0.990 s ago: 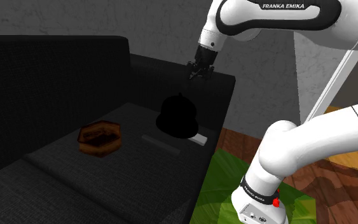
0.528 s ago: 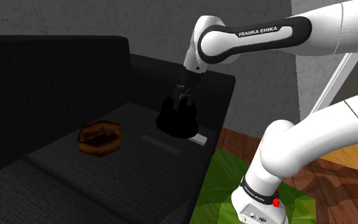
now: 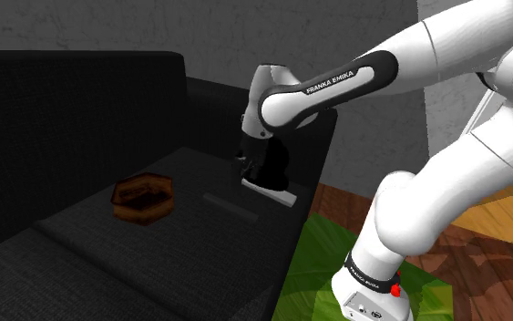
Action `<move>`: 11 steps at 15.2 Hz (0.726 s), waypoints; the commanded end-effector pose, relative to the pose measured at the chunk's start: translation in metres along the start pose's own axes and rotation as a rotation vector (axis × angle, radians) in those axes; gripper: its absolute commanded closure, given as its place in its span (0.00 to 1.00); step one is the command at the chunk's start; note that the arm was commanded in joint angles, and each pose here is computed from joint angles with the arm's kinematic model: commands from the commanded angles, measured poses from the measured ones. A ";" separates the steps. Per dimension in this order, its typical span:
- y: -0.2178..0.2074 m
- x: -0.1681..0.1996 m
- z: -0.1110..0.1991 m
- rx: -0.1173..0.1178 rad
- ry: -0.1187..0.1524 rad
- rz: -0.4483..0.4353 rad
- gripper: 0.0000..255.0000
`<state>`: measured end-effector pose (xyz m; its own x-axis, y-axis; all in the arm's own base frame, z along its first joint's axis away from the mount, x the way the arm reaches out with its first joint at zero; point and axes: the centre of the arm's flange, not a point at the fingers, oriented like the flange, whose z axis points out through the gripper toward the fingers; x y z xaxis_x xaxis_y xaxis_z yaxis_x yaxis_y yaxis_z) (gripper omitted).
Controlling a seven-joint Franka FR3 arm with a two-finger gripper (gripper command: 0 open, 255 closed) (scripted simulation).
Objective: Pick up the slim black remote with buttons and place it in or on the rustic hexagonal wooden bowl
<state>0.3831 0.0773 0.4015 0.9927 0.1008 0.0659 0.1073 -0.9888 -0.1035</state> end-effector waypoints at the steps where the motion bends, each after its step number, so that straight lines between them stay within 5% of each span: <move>1: -0.007 0.003 0.027 -0.003 -0.012 -0.037 0.00; 11: -0.014 0.005 0.091 -0.006 -0.023 -0.070 0.00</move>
<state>0.3920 0.1029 0.3178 0.9839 0.1719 0.0492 0.1759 -0.9800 -0.0933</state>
